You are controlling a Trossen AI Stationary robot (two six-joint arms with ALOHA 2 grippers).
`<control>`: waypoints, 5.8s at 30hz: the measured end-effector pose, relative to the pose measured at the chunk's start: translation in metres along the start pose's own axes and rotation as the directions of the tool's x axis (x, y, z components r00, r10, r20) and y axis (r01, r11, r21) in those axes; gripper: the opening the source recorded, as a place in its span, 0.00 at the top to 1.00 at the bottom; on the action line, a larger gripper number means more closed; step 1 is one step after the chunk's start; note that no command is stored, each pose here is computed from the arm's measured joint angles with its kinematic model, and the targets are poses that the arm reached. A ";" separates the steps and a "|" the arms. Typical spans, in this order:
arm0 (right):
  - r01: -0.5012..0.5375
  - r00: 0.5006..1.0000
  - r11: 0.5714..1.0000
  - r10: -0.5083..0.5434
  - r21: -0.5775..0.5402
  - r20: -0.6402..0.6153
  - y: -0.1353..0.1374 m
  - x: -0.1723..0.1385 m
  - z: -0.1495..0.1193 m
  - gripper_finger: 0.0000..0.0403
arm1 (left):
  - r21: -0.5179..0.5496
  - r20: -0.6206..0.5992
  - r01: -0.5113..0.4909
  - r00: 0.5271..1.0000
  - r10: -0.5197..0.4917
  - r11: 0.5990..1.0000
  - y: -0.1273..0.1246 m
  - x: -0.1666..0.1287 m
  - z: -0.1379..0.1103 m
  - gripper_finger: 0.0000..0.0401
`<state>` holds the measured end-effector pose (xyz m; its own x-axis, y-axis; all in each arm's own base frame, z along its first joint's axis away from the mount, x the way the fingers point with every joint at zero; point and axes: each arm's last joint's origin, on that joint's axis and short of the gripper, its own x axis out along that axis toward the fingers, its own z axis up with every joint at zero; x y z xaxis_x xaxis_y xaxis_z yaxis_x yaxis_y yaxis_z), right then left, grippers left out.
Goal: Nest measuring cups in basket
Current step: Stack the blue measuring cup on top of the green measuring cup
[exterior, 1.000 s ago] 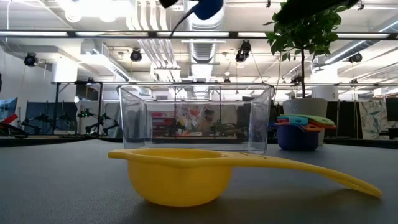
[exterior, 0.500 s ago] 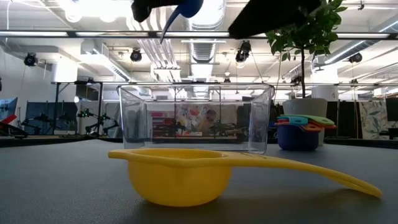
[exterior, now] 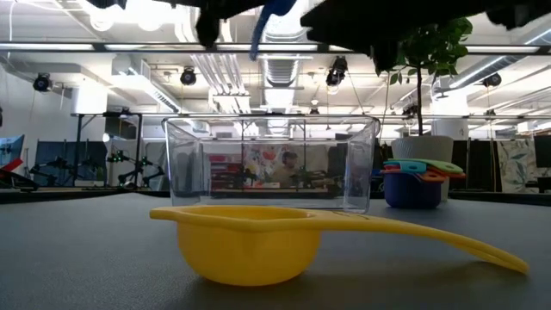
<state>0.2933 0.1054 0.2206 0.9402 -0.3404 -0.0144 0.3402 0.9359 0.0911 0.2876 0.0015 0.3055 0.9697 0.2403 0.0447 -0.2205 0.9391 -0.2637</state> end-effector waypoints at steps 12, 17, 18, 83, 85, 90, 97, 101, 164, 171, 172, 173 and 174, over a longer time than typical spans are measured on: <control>0.106 0.990 0.991 -0.112 0.078 0.080 -0.020 0.016 0.006 0.68 | -0.025 0.046 0.009 0.999 -0.008 1.000 -0.003 0.043 -0.026 1.00; 0.104 0.990 0.991 -0.111 0.079 0.088 -0.021 0.018 0.007 0.66 | -0.027 0.035 0.023 0.999 -0.022 0.999 -0.006 0.054 -0.029 1.00; 0.104 0.989 0.991 -0.112 0.081 0.092 -0.021 0.018 0.007 0.66 | -0.028 0.040 0.025 0.999 -0.024 0.999 -0.006 0.056 -0.028 1.00; 0.254 0.966 0.967 -0.255 0.010 0.043 -0.023 0.013 0.003 0.98 | 0.022 -0.010 0.062 0.998 -0.062 0.998 -0.006 0.059 -0.032 0.92; 0.243 0.970 0.970 -0.243 0.025 0.006 -0.021 0.007 0.004 0.98 | 0.050 -0.038 0.053 0.998 -0.051 0.997 -0.005 0.057 -0.032 0.87; 0.235 0.961 0.970 -0.224 0.055 -0.162 -0.025 -0.017 0.005 0.98 | 0.090 -0.079 0.034 0.996 -0.027 0.995 -0.003 0.046 -0.020 0.75; 0.224 0.879 0.961 -0.127 0.164 -0.459 -0.043 -0.059 0.007 0.98 | 0.116 -0.131 0.025 0.991 -0.010 0.993 -0.002 0.033 -0.010 0.64; 0.219 0.858 0.949 -0.077 0.226 -0.508 -0.049 -0.075 0.013 0.98 | 0.121 -0.149 0.023 0.989 -0.005 0.992 -0.002 0.033 -0.012 0.62; 0.125 0.826 0.561 0.397 0.818 -0.399 -0.164 -0.102 -0.055 0.90 | 0.136 -0.214 0.015 0.977 0.014 0.991 0.002 0.041 -0.035 0.62; 0.130 0.815 0.565 0.407 0.815 -0.412 -0.164 -0.103 -0.056 0.71 | 0.140 -0.230 0.014 0.973 0.019 0.990 0.003 0.041 -0.037 0.62; 0.130 0.809 0.564 0.416 0.816 -0.416 -0.163 -0.103 -0.056 0.68 | 0.141 -0.235 0.013 0.972 0.020 0.990 0.003 0.041 -0.037 0.62; 0.134 0.799 0.561 0.426 0.817 -0.424 -0.163 -0.103 -0.057 0.66 | 0.142 -0.240 0.013 0.970 0.022 0.990 0.003 0.040 -0.038 0.62; 0.151 0.786 0.562 0.431 0.813 -0.443 -0.163 -0.104 -0.058 0.64 | 0.143 -0.245 0.012 0.969 0.024 0.990 0.003 0.040 -0.038 0.62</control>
<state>0.1411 -0.0066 0.1496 0.8933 0.1757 -0.4137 0.3187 0.4014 0.8586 0.3299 0.0048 0.2696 0.9604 0.1949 -0.1990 -0.2216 0.9674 -0.1223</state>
